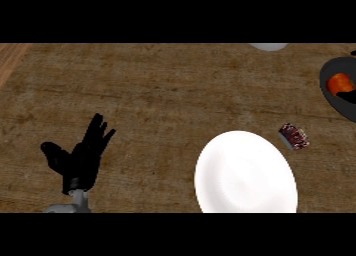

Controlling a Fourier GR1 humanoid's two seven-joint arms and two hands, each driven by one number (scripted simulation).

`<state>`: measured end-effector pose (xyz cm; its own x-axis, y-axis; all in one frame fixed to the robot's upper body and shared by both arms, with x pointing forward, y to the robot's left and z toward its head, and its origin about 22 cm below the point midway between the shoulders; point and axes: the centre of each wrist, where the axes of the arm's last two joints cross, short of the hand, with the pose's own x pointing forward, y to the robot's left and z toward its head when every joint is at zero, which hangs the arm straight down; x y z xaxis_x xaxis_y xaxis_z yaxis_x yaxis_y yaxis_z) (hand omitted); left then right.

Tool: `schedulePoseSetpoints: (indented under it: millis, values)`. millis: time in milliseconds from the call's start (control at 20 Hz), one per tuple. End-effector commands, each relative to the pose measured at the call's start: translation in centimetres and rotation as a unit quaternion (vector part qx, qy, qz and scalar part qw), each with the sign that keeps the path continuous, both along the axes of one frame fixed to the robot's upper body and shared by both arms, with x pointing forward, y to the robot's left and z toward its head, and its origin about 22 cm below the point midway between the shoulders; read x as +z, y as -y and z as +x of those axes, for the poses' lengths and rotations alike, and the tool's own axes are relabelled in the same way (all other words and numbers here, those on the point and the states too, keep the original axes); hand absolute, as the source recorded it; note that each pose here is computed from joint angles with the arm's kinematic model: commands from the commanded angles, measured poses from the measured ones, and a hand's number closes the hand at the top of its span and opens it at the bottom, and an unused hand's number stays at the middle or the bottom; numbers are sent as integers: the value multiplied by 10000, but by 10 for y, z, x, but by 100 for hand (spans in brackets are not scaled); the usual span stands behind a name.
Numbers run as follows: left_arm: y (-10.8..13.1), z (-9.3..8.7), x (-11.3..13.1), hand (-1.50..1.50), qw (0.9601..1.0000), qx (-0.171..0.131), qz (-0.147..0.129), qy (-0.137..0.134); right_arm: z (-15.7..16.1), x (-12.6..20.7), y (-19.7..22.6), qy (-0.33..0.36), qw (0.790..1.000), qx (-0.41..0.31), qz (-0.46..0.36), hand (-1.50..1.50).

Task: Pick the tomato from the plate and place it in the pan

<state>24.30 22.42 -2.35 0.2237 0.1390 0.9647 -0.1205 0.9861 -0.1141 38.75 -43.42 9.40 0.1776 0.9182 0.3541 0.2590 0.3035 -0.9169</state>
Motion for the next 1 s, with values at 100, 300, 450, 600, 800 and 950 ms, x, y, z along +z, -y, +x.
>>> schedulePoseSetpoints:
  millis: [100,300,450,600,800,950]
  values:
    - [0,3,-1,0,9998,32,43,-204,-3,-13,3,-66,9997,210,92,-150]
    - [5,-5,-7,0,9997,-37,-19,-230,4,-5,0,360,9932,493,993,-150]
    - [-2,-6,-12,0,9994,60,24,-343,11,0,-8,927,9672,833,2215,-150]
    - [-7,-6,-10,0,9993,112,6,-355,10,11,1,1168,9449,856,2937,-150]
    - [-6,-11,-13,0,9993,185,6,-332,-8,13,31,1214,9104,1056,3813,-150]
    - [-8,-10,-13,0,9991,322,-6,-294,-29,9,56,1166,8873,1266,4279,-150]
